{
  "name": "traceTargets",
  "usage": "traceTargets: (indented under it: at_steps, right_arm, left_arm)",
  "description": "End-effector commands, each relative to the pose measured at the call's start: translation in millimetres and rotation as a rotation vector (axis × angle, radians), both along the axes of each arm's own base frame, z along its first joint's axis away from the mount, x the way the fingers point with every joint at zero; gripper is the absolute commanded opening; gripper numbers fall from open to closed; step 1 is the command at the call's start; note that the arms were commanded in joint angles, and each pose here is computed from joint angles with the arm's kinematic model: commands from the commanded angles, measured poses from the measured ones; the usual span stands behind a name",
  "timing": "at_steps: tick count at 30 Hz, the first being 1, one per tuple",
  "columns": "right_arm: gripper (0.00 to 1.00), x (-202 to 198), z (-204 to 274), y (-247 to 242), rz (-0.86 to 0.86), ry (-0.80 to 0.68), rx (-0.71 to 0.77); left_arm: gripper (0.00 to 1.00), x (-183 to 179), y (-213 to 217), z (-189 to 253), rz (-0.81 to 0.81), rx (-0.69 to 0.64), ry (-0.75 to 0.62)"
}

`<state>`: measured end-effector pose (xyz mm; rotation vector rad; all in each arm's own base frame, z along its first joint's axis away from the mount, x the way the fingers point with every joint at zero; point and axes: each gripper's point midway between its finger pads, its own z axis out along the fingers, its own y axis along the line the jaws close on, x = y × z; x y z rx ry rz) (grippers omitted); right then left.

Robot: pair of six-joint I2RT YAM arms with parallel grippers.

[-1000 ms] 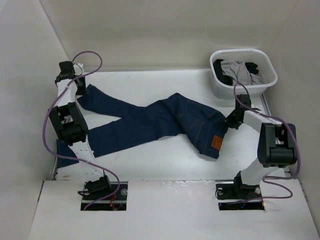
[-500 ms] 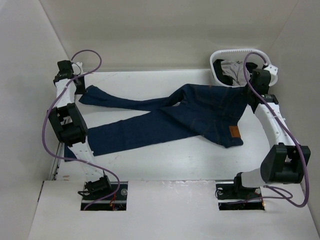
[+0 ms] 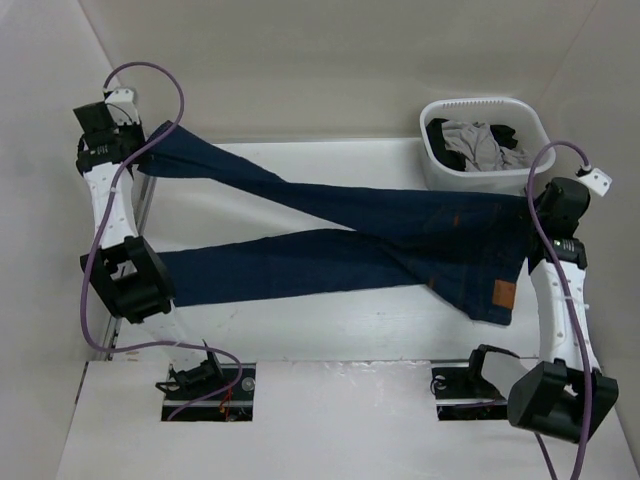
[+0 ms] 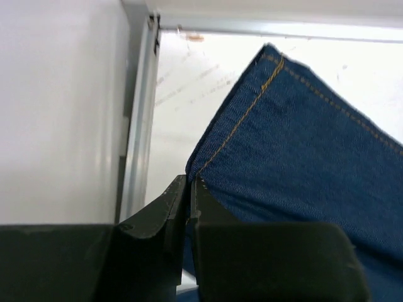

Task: Fold and stack the trousers
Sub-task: Fold the trousers

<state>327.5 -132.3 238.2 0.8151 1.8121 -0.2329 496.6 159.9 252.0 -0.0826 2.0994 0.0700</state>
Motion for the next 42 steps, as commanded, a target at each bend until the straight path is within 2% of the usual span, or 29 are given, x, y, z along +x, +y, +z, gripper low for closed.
traceTargets:
  at_steps: [1,15,17,22,25,29,32,35,39,42]
  right_arm:
    - [0.01,3.4,18.1,-5.3,-0.015,-0.112,-0.006]
    - [0.02,-1.6,2.5,12.9,0.052,-0.161,0.025]
    - [0.02,-0.1,4.9,11.7,0.047,-0.177,0.028]
    - [0.03,5.2,40.1,4.8,0.039,-0.283,0.026]
    - [0.06,14.9,62.3,19.6,0.13,-0.372,0.021]
    - [0.08,14.6,74.5,39.4,0.239,-0.453,0.013]
    - [0.08,-3.3,54.7,42.8,0.22,-0.436,0.045]
    - [0.1,-27.4,7.6,50.3,0.155,-0.366,0.154]
    - [0.23,-65.3,-66.2,55.1,-0.004,-0.242,0.363]
    - [0.58,-92.0,-103.0,54.9,-0.144,-0.188,0.506]
  left_arm:
    - [0.03,-1.6,3.6,38.1,-0.011,0.013,-0.086]
    - [0.03,-64.0,-13.7,-96.4,-0.049,-0.101,0.39]
    - [0.02,-68.0,-6.5,-98.9,-0.034,-0.105,0.41]
    - [0.01,-85.7,28.0,-63.3,0.006,-0.033,0.414]
    - [0.01,-109.0,37.7,-59.0,0.005,-0.001,0.45]
    - [0.01,-147.6,27.5,-78.1,-0.027,-0.02,0.537]
    - [0.02,-187.1,18.0,-106.2,-0.042,-0.053,0.629]
    - [0.02,-222.9,6.9,-140.6,-0.072,-0.077,0.724]
    - [0.03,-242.1,3.4,-177.8,-0.067,-0.113,0.8]
    - [0.05,-241.7,5.2,-189.3,-0.06,-0.126,0.821]
